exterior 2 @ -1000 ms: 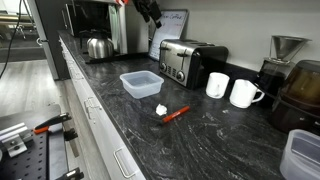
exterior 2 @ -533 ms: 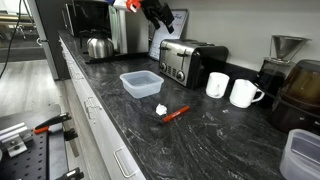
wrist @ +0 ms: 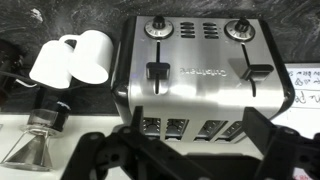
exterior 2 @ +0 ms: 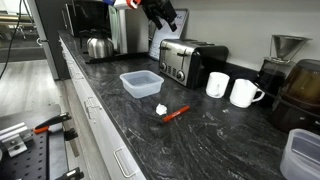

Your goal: Turn the right knob

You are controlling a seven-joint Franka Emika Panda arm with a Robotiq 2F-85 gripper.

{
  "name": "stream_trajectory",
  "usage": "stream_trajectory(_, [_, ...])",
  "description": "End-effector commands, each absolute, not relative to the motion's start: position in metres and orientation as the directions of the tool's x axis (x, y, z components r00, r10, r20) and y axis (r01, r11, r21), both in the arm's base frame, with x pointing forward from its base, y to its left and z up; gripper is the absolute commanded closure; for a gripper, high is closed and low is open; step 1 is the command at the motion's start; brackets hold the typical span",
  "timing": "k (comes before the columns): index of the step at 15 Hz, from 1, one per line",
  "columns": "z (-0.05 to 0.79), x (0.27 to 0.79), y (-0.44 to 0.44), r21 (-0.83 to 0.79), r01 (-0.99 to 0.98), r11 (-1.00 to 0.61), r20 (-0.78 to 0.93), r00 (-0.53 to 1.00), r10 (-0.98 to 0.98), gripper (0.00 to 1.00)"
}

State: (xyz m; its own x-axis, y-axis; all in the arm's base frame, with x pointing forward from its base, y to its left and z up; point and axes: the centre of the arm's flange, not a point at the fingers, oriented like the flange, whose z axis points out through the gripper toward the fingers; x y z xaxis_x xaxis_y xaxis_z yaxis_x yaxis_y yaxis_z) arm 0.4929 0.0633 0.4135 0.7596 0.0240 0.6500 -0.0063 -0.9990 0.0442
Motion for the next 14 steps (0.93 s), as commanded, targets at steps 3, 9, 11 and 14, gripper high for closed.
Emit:
stream_trajectory(3, [0.378, 0.483, 0.083, 0.101, -0.057, -0.993, 0.588, 0.809, 0.014, 0.27])
stream_trajectory(9, [0.345, 0.484, 0.100, 0.024, -0.040, -0.999, 0.528, 0.849, -0.021, 0.70])
stream_trajectory(11, [0.339, 0.489, 0.100, -0.022, -0.031, -0.999, 0.514, 0.857, -0.037, 0.84])
stream_trajectory(14, [0.327, 0.502, 0.099, -0.090, -0.027, -0.996, 0.507, 0.859, -0.069, 0.99])
